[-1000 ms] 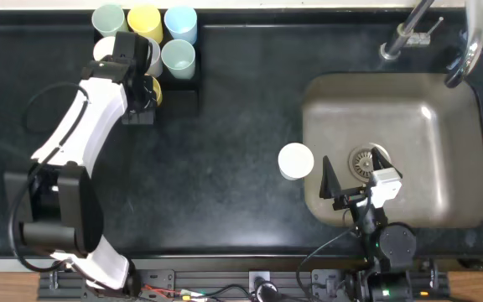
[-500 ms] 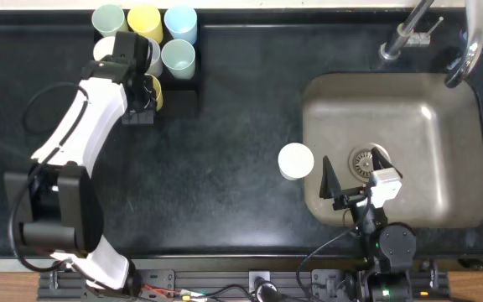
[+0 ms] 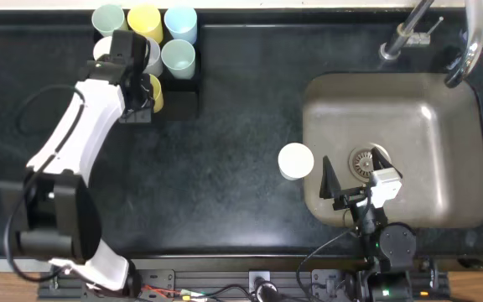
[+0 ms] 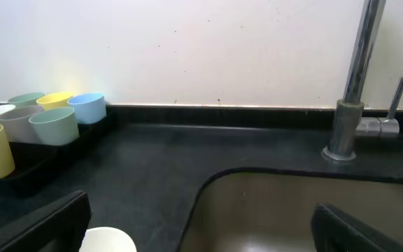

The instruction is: Store Cups

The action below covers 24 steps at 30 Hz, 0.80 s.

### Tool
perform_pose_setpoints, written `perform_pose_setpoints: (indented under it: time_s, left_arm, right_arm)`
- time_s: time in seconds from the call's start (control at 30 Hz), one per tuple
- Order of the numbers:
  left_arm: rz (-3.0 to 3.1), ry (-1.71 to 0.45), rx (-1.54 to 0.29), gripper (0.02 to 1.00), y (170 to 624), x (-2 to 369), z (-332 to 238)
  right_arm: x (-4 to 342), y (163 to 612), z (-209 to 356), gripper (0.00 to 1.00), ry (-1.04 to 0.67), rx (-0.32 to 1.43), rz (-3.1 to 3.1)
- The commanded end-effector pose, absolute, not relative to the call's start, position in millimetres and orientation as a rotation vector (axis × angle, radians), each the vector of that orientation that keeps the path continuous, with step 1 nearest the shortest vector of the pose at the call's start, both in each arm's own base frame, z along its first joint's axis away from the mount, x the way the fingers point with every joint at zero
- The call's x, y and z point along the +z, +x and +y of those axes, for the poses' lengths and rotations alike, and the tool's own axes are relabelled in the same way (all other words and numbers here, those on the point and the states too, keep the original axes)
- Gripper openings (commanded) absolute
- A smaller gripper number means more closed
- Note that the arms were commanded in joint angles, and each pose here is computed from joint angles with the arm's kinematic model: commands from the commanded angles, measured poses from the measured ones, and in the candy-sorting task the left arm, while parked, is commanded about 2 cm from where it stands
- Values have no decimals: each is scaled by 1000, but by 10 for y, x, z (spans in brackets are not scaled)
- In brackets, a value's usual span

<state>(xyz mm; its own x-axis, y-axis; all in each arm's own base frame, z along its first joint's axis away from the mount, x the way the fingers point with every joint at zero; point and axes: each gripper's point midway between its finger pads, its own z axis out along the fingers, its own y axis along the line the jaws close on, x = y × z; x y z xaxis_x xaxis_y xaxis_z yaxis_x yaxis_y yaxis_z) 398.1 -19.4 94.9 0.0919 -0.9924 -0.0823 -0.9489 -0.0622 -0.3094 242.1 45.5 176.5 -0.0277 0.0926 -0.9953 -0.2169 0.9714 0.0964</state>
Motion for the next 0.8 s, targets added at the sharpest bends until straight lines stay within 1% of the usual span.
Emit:
perform_pose_setpoints:
  time_s: [0.03, 0.17, 0.23, 0.33, 0.43, 0.47, 0.57, 0.6, 0.7, 0.8]
  left_arm:
    - [1839, -2064, -256, 299, 3980, 1239, -83]
    - [1806, -2036, -336, 351, 3983, 1474, -96]
    - [1805, -1936, -393, 369, 4017, 1723, -82]
    - [1788, -1570, -438, 373, 4178, 2373, 34]
    - [1730, -1009, -377, 404, 4355, 3271, 84]
    - [1686, -821, -337, 437, 4374, 3577, 63]
    - [1558, -380, -212, 599, 4279, 4221, -83]
    - [1519, -282, -172, 641, 4217, 4347, -120]
    - [1401, -26, -42, 649, 3973, 4565, -235]
    - [1306, 161, 6, 781, 3694, 4541, -351]
  right_arm:
    - [1737, 2422, 457, 998, -94, 250, 1578]
    - [1736, 2422, 457, 996, -94, 250, 1578]
    - [1737, 2422, 457, 998, -94, 250, 1578]
    - [1736, 2422, 457, 996, -94, 250, 1578]
    - [1737, 2422, 457, 998, -94, 250, 1578]
    - [1737, 2422, 457, 996, -94, 250, 1578]
    - [1737, 2422, 457, 998, -94, 250, 1578]
    - [1736, 2422, 457, 998, -94, 250, 1578]
    - [1737, 2422, 457, 996, -94, 250, 1578]
    - [1736, 2422, 457, 998, -94, 250, 1578]
